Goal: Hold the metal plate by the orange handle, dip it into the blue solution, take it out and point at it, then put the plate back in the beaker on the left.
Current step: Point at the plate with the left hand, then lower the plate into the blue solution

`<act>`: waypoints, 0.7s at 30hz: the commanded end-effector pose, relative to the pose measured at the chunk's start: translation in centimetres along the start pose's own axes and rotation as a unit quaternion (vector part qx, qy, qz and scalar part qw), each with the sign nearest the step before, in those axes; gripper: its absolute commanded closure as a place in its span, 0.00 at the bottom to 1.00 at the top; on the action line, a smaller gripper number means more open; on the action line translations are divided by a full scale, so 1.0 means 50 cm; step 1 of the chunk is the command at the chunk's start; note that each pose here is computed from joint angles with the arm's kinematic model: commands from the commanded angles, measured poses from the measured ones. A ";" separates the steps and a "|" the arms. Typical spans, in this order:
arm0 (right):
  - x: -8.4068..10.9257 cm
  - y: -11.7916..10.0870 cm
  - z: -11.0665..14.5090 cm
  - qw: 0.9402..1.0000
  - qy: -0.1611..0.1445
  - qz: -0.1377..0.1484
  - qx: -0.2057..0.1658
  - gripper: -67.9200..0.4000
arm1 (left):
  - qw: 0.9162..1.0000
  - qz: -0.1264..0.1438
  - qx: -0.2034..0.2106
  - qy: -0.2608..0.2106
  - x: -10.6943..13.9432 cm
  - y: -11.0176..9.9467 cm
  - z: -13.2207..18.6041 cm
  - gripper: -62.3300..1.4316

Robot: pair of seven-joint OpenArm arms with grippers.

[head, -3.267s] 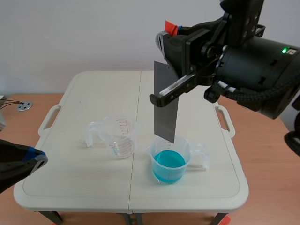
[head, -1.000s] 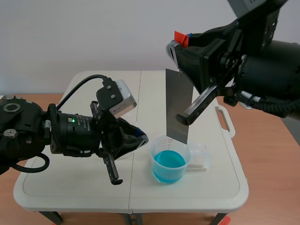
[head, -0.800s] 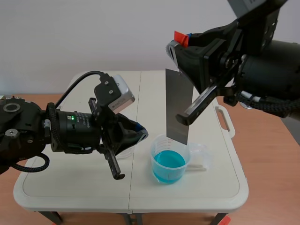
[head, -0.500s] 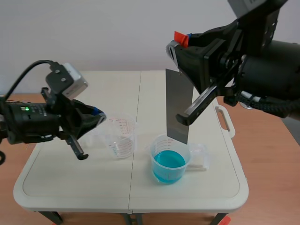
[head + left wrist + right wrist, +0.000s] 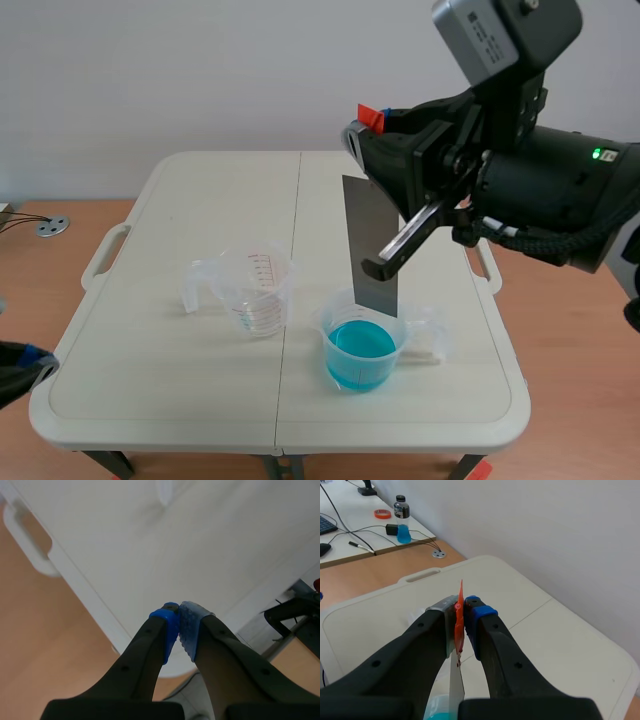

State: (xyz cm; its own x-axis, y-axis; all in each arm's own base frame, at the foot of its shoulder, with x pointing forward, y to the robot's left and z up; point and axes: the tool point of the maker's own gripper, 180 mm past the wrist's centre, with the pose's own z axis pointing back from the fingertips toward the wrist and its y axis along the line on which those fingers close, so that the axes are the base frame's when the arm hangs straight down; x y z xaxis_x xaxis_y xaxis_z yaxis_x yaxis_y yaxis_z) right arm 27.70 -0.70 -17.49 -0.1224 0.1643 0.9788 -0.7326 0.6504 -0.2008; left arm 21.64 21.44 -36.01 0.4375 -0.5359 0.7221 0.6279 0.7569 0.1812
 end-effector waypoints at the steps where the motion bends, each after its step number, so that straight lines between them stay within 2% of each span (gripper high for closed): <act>1: 0.018 -0.004 -0.004 1.000 -0.019 0.003 0.001 0.97 | 1.000 0.004 0.003 -0.015 0.010 -0.002 0.008 0.93; 7: -0.013 0.001 -0.011 1.000 -0.005 -0.014 0.007 0.97 | 0.999 0.035 -0.020 0.033 -0.077 -0.066 0.050 0.93; 12: -0.025 0.000 -0.011 1.000 -0.001 -0.021 0.007 0.97 | 0.995 0.059 -0.051 0.068 -0.135 -0.132 0.088 0.93; 21: -0.030 0.000 -0.011 1.000 0.001 -0.024 0.006 0.97 | 0.986 0.076 -0.085 0.120 -0.199 -0.198 0.140 0.93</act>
State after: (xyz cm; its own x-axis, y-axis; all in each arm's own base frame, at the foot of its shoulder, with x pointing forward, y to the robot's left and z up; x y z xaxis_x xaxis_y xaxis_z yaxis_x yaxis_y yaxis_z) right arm 28.03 -0.56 -19.89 -0.0604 0.1557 0.9860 -0.7485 0.6465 -0.1479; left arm 6.34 22.59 -40.70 0.6755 -0.5104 0.5321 0.6211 0.7828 -0.0376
